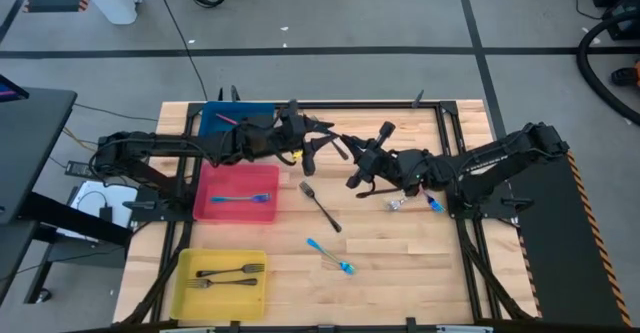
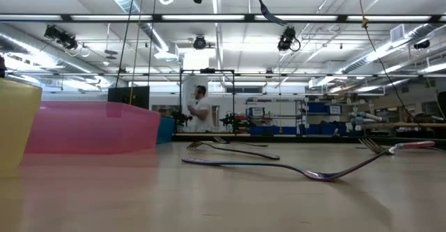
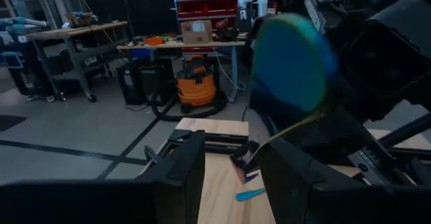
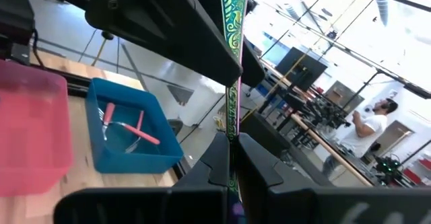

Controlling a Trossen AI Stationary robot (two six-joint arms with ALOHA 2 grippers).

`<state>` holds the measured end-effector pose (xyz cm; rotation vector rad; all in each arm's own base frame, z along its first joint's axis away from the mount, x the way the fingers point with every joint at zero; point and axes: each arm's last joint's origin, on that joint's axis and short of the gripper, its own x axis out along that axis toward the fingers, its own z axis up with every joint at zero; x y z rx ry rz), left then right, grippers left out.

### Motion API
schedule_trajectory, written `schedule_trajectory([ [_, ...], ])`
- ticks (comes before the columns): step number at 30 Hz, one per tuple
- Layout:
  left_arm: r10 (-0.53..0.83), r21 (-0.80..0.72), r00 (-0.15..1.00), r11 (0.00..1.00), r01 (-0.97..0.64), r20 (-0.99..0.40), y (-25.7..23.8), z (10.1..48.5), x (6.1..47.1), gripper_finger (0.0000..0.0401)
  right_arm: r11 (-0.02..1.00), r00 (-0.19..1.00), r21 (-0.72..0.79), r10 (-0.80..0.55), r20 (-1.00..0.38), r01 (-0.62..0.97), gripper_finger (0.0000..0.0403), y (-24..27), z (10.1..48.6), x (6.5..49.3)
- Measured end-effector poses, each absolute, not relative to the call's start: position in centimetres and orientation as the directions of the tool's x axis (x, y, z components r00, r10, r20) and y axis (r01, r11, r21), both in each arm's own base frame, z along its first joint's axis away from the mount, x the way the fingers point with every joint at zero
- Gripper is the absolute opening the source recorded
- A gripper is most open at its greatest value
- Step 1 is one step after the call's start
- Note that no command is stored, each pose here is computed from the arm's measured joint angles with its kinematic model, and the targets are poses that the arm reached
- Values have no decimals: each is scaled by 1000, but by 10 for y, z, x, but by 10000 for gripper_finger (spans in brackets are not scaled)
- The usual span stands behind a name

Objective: Sort silverware by color (type)
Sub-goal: Put the bottom right light blue fork into the red bin

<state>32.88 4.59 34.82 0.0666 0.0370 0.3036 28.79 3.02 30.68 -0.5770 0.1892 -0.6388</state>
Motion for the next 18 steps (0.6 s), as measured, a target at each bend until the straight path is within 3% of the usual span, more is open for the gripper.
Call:
schedule_trajectory([
  [5, 311, 99, 950, 947, -307, -26, 50, 348, 328, 103, 665, 802, -554, -597, 8, 500, 15, 24, 307, 289],
  [13, 253, 100, 967, 963, -250, -17, 49, 349, 329, 10, 688, 813, -530, -582, 4, 496, 15, 18, 307, 290],
  [18, 249, 118, 968, 962, -246, -17, 49, 349, 329, 7, 698, 819, -523, -573, 2, 490, 15, 17, 306, 291],
])
